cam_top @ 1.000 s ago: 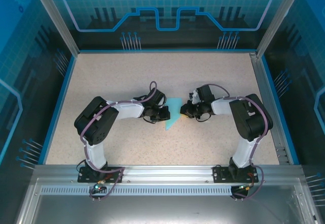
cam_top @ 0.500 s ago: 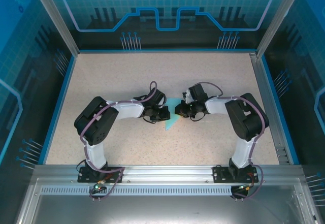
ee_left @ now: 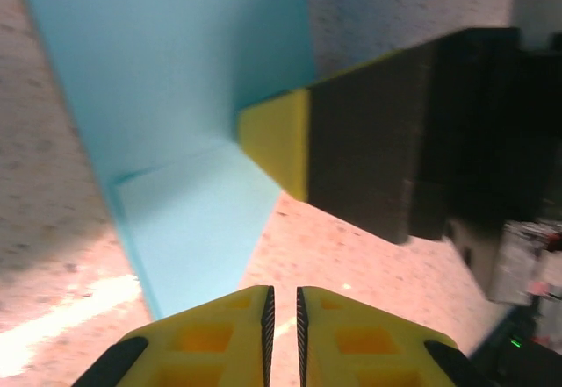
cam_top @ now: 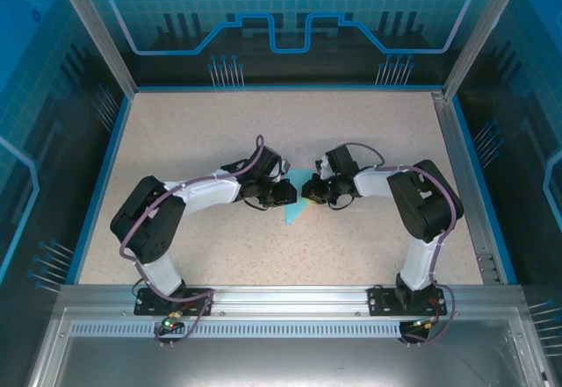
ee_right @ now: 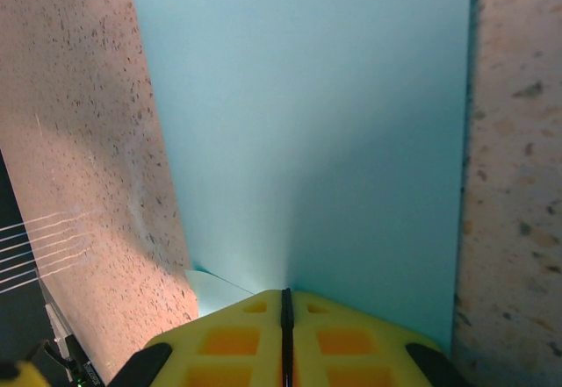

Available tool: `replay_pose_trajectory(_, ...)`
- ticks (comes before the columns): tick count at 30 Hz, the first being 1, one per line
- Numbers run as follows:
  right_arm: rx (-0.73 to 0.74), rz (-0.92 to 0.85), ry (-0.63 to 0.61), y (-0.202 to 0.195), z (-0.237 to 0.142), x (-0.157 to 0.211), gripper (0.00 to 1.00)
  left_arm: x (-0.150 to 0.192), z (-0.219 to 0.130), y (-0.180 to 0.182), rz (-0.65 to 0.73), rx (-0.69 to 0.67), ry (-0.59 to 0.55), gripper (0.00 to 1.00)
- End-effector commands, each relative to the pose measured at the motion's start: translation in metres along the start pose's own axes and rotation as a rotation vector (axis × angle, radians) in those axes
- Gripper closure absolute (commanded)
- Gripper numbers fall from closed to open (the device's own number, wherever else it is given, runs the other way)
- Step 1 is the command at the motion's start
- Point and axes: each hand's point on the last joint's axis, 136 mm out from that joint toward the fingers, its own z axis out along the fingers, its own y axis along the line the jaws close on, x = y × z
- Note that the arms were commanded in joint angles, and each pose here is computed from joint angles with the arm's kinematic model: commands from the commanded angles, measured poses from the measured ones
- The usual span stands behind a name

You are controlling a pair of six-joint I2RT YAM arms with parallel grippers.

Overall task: Fold a paper plane with a square sheet of paper (pick it up from the middle)
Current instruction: Third fold the triangle at the center of the table.

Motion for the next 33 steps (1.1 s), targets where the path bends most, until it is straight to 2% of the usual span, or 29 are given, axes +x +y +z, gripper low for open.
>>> replay_pose_trajectory(1, 0.062, 0.017, 0.016, -0.012, 0.008, 0.01, 0.9, 0.016, 0.01, -0.018, -0.067, 0.125, 0.117, 0.85)
replay_pose_trajectory(7, 0.063, 0.017, 0.021, -0.013, 0.008, 0.011, 0.9, 0.029, 0.029, 0.001, -0.134, 0.114, 0.17, 0.85)
replay_pose_trajectory(15, 0.074, 0.02, 0.025, -0.015, 0.007, 0.013, 0.9, 0.055, 0.041, 0.041, -0.169, -0.022, 0.24, 0.85)
replay_pose_trajectory(33, 0.085, 0.017, 0.02, -0.016, 0.004, 0.014, 0.9, 0.08, 0.026, 0.054, -0.165, -0.049, 0.264, 0.84)
